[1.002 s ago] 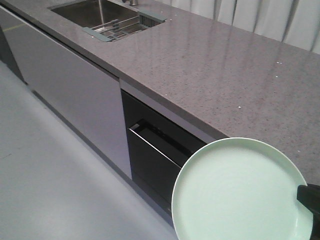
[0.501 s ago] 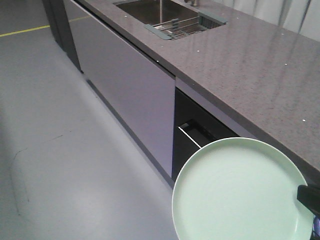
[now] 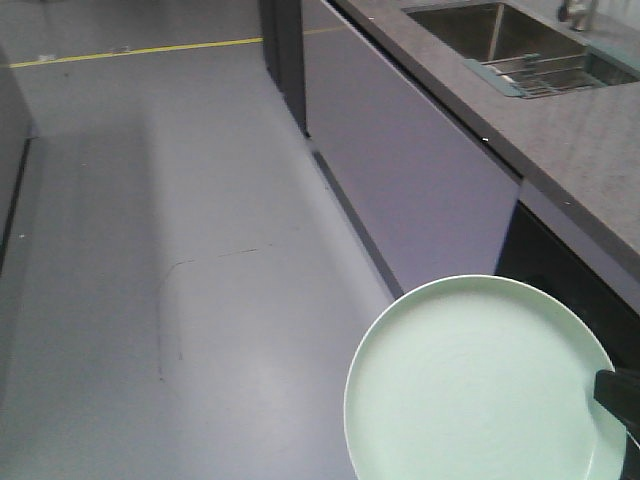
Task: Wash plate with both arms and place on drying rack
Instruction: 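Drive the base away from the counter holding the plate in the right gripper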
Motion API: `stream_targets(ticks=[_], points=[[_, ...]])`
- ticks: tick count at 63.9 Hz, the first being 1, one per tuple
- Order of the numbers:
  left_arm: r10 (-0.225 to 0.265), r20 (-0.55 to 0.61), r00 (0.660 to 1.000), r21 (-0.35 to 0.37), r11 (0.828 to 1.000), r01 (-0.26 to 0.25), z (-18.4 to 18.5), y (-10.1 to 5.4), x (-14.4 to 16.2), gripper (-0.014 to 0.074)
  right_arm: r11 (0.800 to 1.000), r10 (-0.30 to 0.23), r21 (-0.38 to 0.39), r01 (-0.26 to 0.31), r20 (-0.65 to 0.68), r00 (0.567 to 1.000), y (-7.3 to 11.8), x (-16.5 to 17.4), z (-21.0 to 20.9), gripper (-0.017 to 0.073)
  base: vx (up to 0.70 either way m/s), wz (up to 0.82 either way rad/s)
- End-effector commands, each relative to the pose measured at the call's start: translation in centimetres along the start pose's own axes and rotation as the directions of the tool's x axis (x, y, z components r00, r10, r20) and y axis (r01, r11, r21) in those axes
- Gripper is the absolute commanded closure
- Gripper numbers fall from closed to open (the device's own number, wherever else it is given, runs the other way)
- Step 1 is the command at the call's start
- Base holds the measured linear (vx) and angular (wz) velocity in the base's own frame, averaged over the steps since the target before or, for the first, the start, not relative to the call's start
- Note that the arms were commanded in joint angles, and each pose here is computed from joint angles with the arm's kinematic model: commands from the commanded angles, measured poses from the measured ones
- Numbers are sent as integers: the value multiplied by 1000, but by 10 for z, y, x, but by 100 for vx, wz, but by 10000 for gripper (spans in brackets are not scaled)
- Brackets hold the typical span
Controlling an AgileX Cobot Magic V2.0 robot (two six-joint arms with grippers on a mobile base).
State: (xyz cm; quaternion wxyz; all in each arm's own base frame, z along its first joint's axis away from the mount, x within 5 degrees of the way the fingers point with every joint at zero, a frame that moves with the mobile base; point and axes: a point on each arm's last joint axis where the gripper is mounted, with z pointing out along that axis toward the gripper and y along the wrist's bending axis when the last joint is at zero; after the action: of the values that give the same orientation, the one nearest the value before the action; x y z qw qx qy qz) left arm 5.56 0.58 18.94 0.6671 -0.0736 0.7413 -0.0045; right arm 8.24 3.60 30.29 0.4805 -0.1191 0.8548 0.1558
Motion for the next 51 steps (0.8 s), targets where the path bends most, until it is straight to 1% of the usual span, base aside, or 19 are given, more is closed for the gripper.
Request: stream_targets(ticks=[1,29,51], points=[[-10,108,994,20,1000,8,-4,-2,-16,600,1000,11,13,-12,88,996,0,-13,-4,564,6,67],[-10,108,994,20,1000,8,-4,-2,-16,600,1000,11,13,-12,88,996,0,-13,-4,564,6,62],[-10,108,994,20,1000,8,-4,-2,-16,600,1000,11,13,-12,88,996,0,-13,-4,564,9,40]])
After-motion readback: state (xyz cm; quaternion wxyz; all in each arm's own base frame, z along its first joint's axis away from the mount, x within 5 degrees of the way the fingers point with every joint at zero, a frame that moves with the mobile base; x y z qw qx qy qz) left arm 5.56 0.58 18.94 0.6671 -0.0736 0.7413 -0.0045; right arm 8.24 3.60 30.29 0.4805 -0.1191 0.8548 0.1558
